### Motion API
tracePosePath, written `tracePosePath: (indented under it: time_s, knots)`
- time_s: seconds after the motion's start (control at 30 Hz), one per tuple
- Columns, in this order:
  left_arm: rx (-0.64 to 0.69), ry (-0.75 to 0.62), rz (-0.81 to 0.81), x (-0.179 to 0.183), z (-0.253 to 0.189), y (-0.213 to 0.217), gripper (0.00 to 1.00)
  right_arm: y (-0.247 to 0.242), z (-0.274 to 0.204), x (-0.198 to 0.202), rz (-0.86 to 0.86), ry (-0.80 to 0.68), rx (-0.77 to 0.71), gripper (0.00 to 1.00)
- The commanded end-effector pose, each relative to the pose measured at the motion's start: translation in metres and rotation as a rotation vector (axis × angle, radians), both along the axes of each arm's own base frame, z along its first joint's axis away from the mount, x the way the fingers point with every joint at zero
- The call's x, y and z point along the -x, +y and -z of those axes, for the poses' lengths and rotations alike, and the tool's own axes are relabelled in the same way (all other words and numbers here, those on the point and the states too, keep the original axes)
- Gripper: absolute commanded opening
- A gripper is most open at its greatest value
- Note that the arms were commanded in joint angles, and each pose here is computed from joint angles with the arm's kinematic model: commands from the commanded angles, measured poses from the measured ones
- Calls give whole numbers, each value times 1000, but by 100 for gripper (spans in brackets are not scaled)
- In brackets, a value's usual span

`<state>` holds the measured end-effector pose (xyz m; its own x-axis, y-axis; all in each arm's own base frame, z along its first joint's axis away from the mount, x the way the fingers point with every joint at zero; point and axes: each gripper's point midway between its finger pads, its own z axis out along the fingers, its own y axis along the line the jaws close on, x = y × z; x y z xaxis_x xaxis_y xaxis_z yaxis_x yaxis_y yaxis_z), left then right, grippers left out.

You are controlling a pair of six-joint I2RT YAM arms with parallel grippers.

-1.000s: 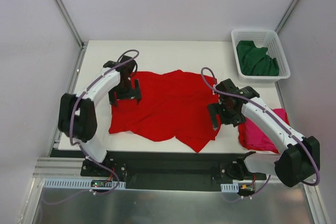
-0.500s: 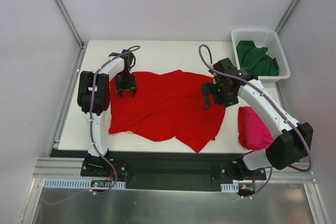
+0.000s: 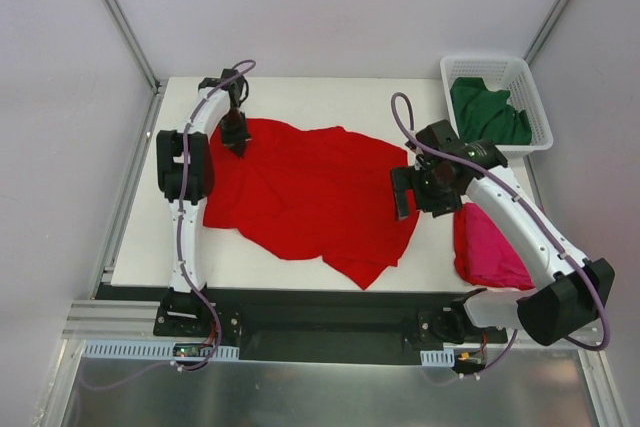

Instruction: Fold and stack the t-shirts

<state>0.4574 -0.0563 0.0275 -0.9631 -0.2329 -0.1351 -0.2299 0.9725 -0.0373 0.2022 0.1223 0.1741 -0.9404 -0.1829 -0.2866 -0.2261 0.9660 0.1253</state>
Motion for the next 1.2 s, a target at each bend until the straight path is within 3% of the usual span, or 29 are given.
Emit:
tracePosePath:
  time_s: [0.0,0.07,0.13,0.2,0.23,0.37,0.5,0.6,0.73,0.83,0.97,1.17]
  knots:
    - [-3,-136,-113,-25,-51,21,0,-5,1,19,13,36,-11,96]
    - [10,-207,-126,-33,-78,20,4,-5,5,21,12,46,-11,96]
    - [53,-239,-148,-34,-93,13,42,-6,8,23,12,56,-6,96]
    - [102,-269,-157,-28,-112,5,94,-5,11,23,35,66,-10,96]
    - [135,-276,-157,-25,-119,-1,99,-6,13,21,39,64,-2,96]
    - [248,-287,-133,8,-149,-23,99,-6,12,11,47,34,12,96]
    - [263,-230,-110,46,-138,-25,99,-4,-10,-33,42,-90,39,96]
    - [254,-182,-96,68,-124,-22,99,3,-13,-63,57,-97,21,96]
    - [349,-123,-85,93,-112,-38,99,44,8,-87,56,84,-157,96]
    - [373,-64,-96,125,-101,-41,99,65,20,-72,5,180,-194,96]
    - [293,-1,-113,178,-81,-25,99,79,46,-21,-71,241,-139,96]
    - [204,34,-131,210,-65,1,100,82,59,23,-148,237,-74,96]
